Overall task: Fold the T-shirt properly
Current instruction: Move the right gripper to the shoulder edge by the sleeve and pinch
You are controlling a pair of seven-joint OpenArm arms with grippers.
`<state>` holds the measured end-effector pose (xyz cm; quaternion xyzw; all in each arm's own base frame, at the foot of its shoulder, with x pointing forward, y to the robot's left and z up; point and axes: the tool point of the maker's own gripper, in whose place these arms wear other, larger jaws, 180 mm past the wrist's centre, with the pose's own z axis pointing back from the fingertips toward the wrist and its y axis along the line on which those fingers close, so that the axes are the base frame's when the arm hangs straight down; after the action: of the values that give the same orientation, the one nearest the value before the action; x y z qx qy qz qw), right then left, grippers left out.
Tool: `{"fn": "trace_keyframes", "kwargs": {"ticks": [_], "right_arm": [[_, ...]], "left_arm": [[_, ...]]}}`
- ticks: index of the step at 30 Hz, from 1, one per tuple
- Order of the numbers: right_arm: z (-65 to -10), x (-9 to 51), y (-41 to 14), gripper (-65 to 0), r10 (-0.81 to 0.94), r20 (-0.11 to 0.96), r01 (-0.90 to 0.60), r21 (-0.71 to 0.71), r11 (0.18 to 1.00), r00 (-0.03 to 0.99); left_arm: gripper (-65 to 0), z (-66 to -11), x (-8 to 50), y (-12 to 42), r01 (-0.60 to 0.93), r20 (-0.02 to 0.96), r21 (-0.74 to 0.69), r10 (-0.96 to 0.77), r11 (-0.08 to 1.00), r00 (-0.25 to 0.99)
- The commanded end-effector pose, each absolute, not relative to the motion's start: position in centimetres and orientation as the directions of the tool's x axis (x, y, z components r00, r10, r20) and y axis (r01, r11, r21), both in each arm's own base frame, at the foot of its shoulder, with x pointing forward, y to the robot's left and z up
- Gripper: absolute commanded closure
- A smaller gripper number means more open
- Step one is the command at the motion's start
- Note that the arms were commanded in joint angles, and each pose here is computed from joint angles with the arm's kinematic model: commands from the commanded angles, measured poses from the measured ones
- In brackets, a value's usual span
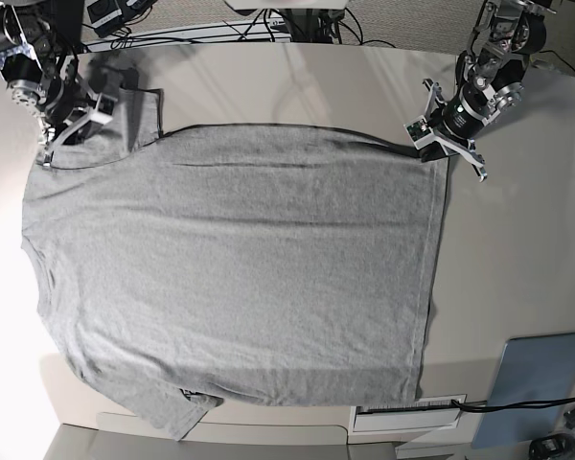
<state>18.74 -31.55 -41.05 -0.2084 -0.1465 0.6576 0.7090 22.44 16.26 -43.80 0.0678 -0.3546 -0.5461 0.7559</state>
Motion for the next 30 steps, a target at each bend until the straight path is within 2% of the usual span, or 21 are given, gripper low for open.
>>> {"fn": "trace_keyframes", "kwargs": {"ticks": [1,9,12,15,19,21,25,30], "right_arm": [[-41.1,18.7,-31.9,-23.2,0.993,-0.07,-0.88,-0.473,0.047,0.091],[-40.4,20.7,-31.0,-23.2,0.996,-0.006,-0.858,-0.508,0.074,0.089],[-40.3,21.3,-30.3,-23.2,0.992,0.047,-0.849,-0.513,0.127,0.12],[-40.8,20.8,-29.6,-29.2,0.989,0.074,-0.87,-0.47,0.146,0.126],[-41.0,20.3,-29.5,-28.8,0.99,0.071,-0.885,-0.445,0.139,0.12],[-41.0,20.5,-29.5,-23.8,0.99,0.071,-0.879,-0.455,0.142,0.123],[-40.5,21.3,-30.7,-0.5,0.986,0.031,-0.849,-0.505,0.157,0.163],[-40.0,21.7,-31.8,0.0,0.971,0.006,-0.816,-0.541,0.204,0.239]], "left_arm": [[0.0,-46.0,20.2,18.0,0.83,0.353,0.434,-0.914,0.35,0.201],[0.0,-46.0,20.2,18.0,0.831,0.354,0.433,-0.914,0.35,0.201],[0.0,-46.0,20.2,18.0,0.831,0.354,0.433,-0.914,0.35,0.201],[0.0,-46.0,20.2,18.0,0.831,0.353,0.433,-0.914,0.35,0.201],[0.0,-46.0,20.1,18.0,0.832,0.353,0.431,-0.914,0.349,0.2],[0.0,-46.0,20.1,18.0,0.832,0.353,0.431,-0.914,0.349,0.2],[0.0,-46.0,20.1,18.0,0.832,0.353,0.431,-0.914,0.349,0.2],[0.0,-46.1,20.1,18.1,0.823,0.365,0.412,-0.899,0.39,0.243]]}}
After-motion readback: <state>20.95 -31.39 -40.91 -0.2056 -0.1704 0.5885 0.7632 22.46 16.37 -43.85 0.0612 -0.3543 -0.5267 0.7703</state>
